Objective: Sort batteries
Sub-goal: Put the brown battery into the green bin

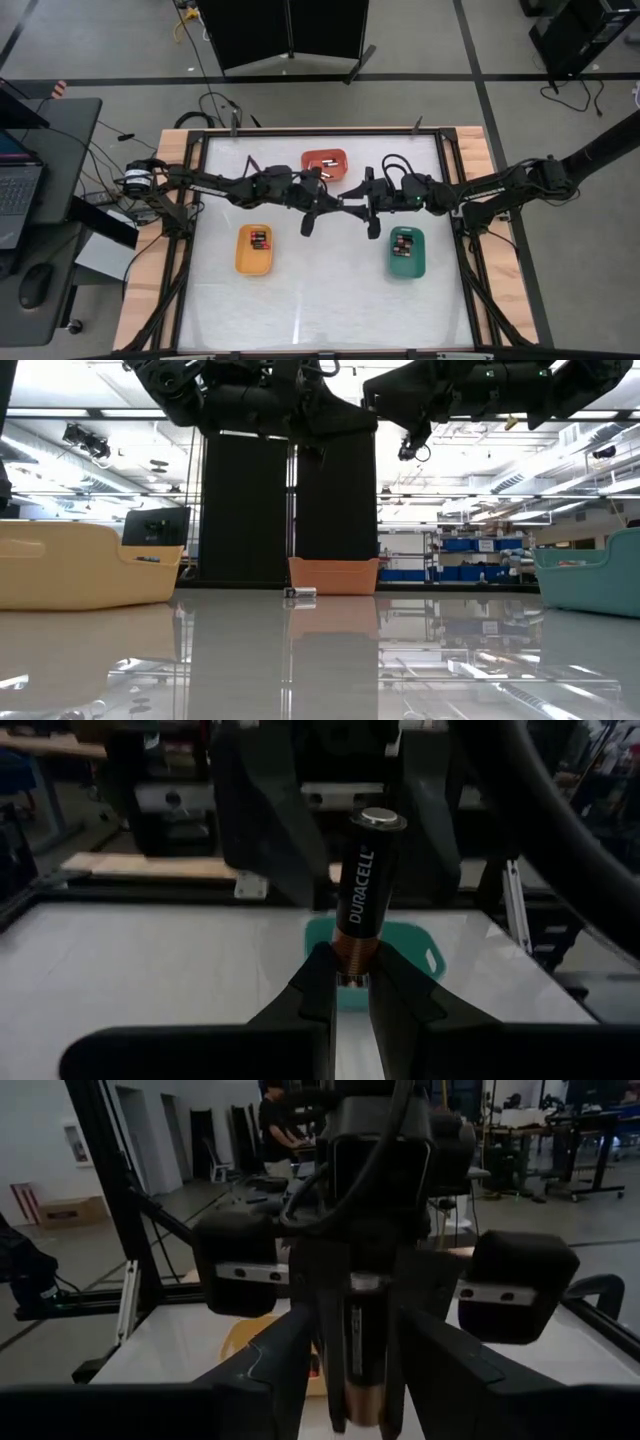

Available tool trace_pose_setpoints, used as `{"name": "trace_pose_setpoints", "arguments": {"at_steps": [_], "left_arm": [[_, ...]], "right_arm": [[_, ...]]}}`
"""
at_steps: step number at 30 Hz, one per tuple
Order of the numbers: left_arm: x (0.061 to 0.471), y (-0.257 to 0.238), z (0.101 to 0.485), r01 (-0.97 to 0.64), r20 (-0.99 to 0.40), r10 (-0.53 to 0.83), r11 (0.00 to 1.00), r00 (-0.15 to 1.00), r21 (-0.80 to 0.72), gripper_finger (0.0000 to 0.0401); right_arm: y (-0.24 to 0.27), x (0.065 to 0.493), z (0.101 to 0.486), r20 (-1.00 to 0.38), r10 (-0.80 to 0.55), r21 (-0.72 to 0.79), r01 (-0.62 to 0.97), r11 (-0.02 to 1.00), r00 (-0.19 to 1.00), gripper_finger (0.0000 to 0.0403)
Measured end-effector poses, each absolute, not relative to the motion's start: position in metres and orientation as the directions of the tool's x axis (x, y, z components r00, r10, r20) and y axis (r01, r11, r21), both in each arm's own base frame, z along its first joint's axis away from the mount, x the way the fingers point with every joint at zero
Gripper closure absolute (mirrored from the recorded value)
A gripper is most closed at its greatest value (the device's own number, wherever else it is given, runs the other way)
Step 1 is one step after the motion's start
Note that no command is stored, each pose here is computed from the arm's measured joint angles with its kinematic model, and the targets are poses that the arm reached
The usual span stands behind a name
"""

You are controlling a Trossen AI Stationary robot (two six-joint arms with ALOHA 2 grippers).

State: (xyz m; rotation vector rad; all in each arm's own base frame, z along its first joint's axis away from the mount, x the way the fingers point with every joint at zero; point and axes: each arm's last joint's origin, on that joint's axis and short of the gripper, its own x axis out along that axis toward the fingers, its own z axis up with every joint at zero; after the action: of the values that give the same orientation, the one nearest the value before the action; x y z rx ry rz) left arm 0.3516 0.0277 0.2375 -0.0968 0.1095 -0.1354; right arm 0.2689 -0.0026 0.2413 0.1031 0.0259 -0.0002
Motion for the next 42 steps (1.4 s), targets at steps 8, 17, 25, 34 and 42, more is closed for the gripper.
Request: {"name": "trace_pose_setpoints", "arguments": {"at_steps": [8,17,25,34,42], "left_arm": [[0.356,0.028,0.229,0.126,-0.132,-0.141,0.985,0.981,-0.114,0.0357],[0.37,0.029,0.228,0.157,-0.141,-0.173,0.98,0.975,-0.12,0.0358],[0.371,0.029,0.228,0.158,-0.144,-0.174,0.98,0.974,-0.118,0.0347],[0.371,0.03,0.227,0.104,-0.17,-0.123,0.988,0.978,-0.117,0.0278],[0.366,0.03,0.217,0.104,-0.208,-0.106,0.994,0.972,-0.019,0.0273]], "right_arm": [[-0.003,0.269,0.242,-0.019,0.001,0.083,0.0,0.997,1.0,0.0283],[-0.003,0.269,0.239,-0.05,0.002,0.05,0.001,0.999,0.999,0.0339],[-0.003,0.269,0.238,-0.059,0.002,0.029,0.0,1.0,0.998,0.0339],[-0.003,0.266,0.242,-0.05,-0.027,0.006,0.027,1.0,0.998,0.0339],[-0.004,0.254,0.251,-0.077,-0.053,-0.014,0.052,0.999,0.996,0.0339]]}}
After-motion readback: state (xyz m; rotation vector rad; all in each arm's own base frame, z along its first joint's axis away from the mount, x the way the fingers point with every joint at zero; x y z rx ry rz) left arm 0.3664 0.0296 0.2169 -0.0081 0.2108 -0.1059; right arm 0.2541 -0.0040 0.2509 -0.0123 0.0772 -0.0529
